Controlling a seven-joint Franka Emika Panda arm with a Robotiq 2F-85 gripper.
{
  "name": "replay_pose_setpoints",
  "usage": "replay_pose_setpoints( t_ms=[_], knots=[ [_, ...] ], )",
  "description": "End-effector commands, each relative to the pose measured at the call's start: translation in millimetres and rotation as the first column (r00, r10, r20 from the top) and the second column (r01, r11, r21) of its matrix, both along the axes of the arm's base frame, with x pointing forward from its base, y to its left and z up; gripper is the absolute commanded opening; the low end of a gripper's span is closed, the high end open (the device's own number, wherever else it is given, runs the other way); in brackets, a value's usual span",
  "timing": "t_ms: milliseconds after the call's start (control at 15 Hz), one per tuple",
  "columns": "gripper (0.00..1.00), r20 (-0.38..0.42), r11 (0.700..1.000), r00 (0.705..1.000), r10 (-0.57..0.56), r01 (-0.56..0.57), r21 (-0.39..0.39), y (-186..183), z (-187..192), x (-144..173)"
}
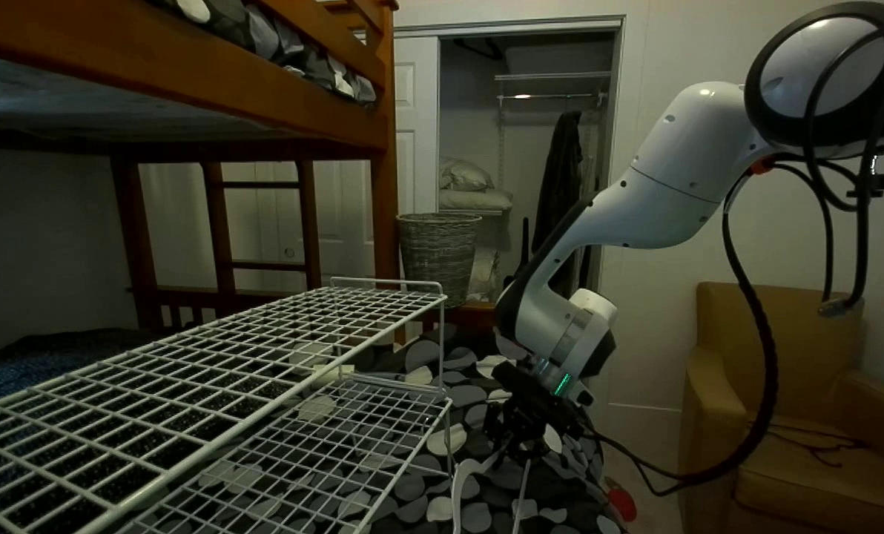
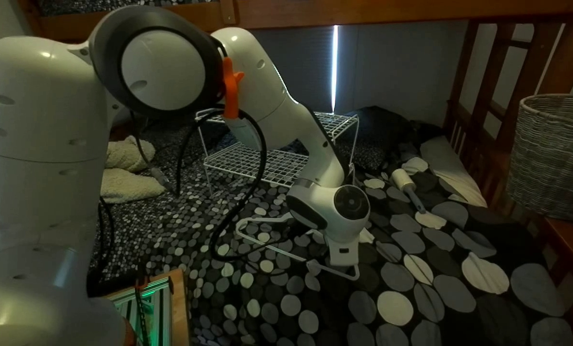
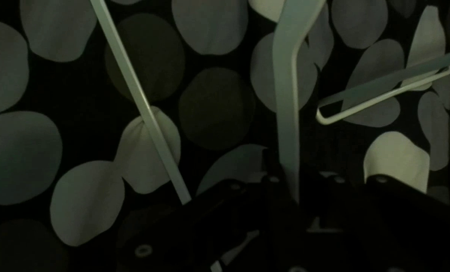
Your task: Hang the clothes hanger on the top shelf of the rack
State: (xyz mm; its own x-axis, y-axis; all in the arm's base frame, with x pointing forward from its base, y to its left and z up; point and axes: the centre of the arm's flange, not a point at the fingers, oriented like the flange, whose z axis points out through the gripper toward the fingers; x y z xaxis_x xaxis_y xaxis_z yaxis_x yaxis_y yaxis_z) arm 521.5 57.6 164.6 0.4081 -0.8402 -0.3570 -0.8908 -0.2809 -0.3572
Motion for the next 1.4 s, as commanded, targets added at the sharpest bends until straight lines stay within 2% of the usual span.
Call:
replay_pose_setpoints(
  t_ms=[0, 267, 733, 1200, 1333],
  knots=[
    [0.02, -0.016, 0.995, 0.996, -0.084, 0.085, 0.051, -4, 0, 3],
    [0.02, -0.021, 0.986, 0.991, -0.134, 0.136, 0.096, -7, 1, 2],
    [0.02, -0.008, 0.978, 0.985, -0.17, 0.17, 0.123, -18, 11, 2],
    [0.02, 0.028, 0.987, 0.997, -0.075, 0.07, 0.147, -21, 25, 3],
    [0.02, 0.049, 0.991, 0.998, -0.027, 0.021, 0.132, -27, 34, 2]
  ],
)
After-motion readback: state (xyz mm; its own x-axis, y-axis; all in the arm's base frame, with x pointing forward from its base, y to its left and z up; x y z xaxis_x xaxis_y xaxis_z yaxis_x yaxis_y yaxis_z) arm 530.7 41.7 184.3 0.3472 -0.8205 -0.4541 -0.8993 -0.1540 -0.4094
